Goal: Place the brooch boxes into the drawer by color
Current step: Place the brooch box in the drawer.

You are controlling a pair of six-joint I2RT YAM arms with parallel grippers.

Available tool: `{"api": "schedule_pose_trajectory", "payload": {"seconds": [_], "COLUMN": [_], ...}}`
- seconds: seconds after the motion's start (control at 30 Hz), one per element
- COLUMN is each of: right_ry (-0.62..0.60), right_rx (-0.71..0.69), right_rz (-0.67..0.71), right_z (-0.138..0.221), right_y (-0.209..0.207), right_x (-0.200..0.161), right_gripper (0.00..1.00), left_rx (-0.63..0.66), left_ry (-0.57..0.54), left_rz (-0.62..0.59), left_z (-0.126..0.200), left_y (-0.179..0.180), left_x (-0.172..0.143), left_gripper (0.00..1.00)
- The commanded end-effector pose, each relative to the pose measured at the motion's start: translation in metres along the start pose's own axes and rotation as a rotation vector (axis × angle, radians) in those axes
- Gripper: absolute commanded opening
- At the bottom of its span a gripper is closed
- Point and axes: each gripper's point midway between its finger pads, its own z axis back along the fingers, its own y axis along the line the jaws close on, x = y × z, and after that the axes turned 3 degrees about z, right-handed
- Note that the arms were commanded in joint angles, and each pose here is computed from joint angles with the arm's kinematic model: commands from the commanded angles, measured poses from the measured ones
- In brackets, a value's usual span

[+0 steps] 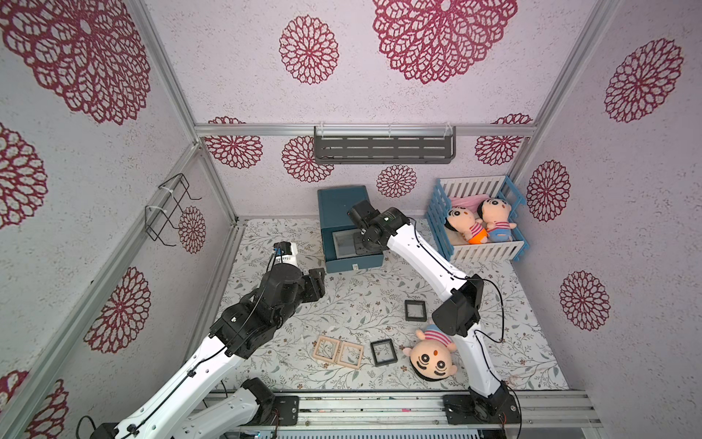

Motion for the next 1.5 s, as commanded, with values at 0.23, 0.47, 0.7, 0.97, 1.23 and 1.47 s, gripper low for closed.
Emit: {"api": "schedule_pose_trajectory", "payload": {"seconds": [0.23,0.47,0.7,0.97,1.23,1.47], "right_ry": [-0.033,-0.053,-0.083,-0.107,-0.130,-0.178], "right_rx": [0.007,0.013,0.033,0.051,0.076,0.129], "right_rz": [-0.023,-0.033,-0.047,-0.067,-0.085,-0.133], "right_z": [0.008,0.015,0.029,0.043,0.054,0.078], "right_y": [-0.007,-0.007,-0.006,-0.005,-0.004,-0.002], "right_x": [0.009,0.013,0.018,0.022,0.026,0.035], "right_gripper": [0.00,0.27,0.37,0.44,0.45,0.45], "left_rx": [-0.001,0.000,0.000,-0.006,-0.009,-0.013], "left_ry": [0.001,0.003,0.013,0.012,0.023,0.032], "left_rz": [0.008,0.002,0.007,0.015,0.019,0.043], "left_z": [-0.003,-0.005,-0.008,-0.010,-0.011,-0.013], "left_y": [0.000,0.000,0.000,-0.001,-0.001,0.001], "left_x": [0.000,-0.001,-0.004,-0.004,-0.008,-0.005], "left_gripper": [0.67,0.67,0.68,0.68,0.68,0.69]}}
